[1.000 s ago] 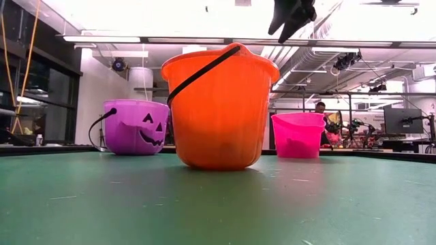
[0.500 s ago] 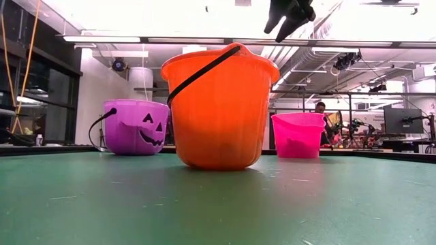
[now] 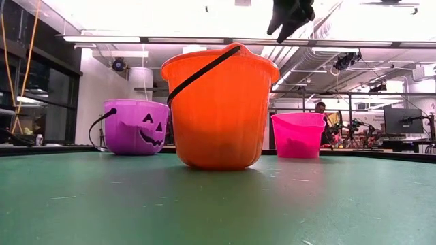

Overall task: Sort candy by brand, put in halloween buckets
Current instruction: Put the red candy into the pink bucket

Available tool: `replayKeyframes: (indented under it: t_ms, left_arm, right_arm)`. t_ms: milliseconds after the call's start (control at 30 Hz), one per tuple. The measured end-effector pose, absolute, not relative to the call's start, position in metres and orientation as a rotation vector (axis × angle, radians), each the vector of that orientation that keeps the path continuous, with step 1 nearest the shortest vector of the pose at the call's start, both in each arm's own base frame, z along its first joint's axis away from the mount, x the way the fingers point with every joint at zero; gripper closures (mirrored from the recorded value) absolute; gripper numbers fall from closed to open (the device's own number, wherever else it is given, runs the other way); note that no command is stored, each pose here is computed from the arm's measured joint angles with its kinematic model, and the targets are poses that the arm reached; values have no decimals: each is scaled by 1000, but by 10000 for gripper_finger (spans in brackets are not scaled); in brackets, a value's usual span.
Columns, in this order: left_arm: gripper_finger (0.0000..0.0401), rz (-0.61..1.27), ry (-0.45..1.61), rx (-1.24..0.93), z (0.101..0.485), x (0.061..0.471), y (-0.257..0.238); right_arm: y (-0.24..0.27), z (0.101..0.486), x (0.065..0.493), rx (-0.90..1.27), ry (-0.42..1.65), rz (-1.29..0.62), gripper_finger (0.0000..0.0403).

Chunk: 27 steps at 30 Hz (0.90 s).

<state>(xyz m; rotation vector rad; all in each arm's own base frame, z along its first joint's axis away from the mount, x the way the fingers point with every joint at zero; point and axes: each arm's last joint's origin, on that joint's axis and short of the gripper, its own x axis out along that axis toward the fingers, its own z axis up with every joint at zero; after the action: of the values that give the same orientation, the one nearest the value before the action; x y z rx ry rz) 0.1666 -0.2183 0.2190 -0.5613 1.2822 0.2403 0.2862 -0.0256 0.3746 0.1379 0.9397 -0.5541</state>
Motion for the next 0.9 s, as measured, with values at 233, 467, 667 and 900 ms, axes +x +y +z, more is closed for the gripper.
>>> replayKeyframes:
  t_ms: [233, 467, 667, 900]
  left_arm:
    - [396, 352, 750, -557, 308, 186, -130]
    - [400, 524, 506, -377, 354, 214, -23]
    - [400, 406, 441, -259, 350, 257, 65]
    - [401, 215, 298, -327, 302, 325, 143]
  right_arm:
    - [-25, 371, 280, 72, 1028, -532, 103]
    - [-35, 375, 284, 23, 949, -631, 103]
    - [-59, 382, 279, 124, 838, -807, 103]
    - [-73, 399, 262, 366, 648, -943, 103]
